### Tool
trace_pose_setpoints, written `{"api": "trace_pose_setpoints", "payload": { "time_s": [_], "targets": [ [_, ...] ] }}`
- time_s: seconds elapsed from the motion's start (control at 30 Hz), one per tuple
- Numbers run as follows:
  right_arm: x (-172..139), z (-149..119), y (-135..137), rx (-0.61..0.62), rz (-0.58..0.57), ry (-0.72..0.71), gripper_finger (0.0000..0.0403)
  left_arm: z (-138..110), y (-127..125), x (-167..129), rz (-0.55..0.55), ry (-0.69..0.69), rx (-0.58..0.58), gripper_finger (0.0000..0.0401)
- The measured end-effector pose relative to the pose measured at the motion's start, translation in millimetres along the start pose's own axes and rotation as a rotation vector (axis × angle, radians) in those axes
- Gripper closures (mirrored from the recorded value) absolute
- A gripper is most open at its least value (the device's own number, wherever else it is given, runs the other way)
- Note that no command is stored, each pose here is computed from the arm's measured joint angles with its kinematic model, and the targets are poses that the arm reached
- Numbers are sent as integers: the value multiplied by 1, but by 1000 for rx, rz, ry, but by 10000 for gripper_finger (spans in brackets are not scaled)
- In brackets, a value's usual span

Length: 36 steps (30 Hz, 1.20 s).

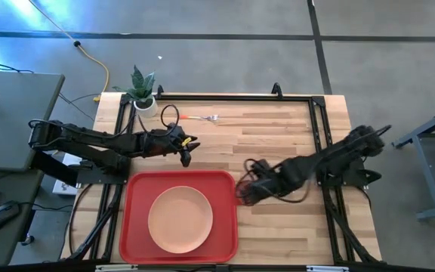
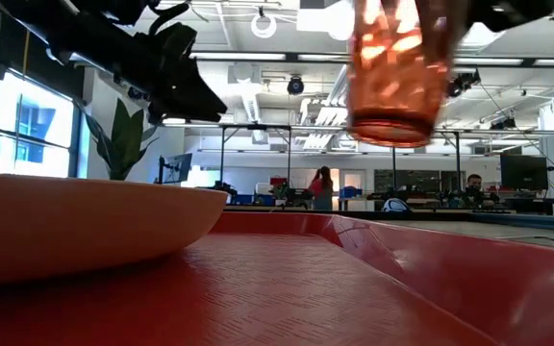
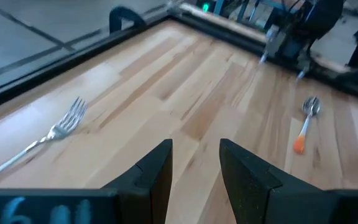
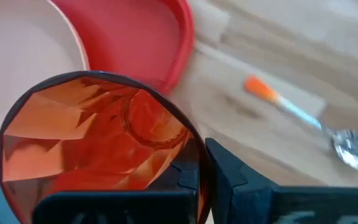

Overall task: Pick and place plate/cup/fork/spoon on tray
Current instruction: Put the brown cup on the top right of the red tray, then put the orange spoon on the red tray to the left of the pink plate

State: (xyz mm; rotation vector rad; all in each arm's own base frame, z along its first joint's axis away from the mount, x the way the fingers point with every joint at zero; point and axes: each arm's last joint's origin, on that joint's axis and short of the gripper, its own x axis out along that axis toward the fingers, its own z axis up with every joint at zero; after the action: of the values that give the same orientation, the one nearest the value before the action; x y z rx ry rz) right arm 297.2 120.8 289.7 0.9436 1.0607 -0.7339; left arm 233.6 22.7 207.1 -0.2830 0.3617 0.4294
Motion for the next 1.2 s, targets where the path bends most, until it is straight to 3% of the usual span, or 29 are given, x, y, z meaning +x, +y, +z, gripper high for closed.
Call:
{"api": "trace_pose_setpoints", "payload": {
  "time_s": [0.1, 0.23, 0.4, 0.5, 0.73, 0.87, 1.2],
  "targets": [
    [16, 10, 18, -31, -23, -21, 402, -1, 2, -6, 10, 32, 24, 277],
    [42, 20, 41, -76, 31, 23, 402, -4, 5, -11, 26, 81, 134, 277],
    [69, 41, 47, -96, -26, -13, 402, -9, 8, -14, 39, 149, 273, 277],
    [83, 54, 45, -95, -65, -16, 402, -14, 10, -15, 51, 195, 275, 277],
    [88, 72, 45, -151, -9, 44, 396, -17, 12, -16, 67, 234, 241, 277],
    [89, 75, 42, -167, -38, 24, 367, -17, 12, -16, 79, 230, 260, 277],
    [87, 72, 44, -229, -24, 31, 243, -17, 13, -16, 106, 224, 272, 277]
  ]
}}
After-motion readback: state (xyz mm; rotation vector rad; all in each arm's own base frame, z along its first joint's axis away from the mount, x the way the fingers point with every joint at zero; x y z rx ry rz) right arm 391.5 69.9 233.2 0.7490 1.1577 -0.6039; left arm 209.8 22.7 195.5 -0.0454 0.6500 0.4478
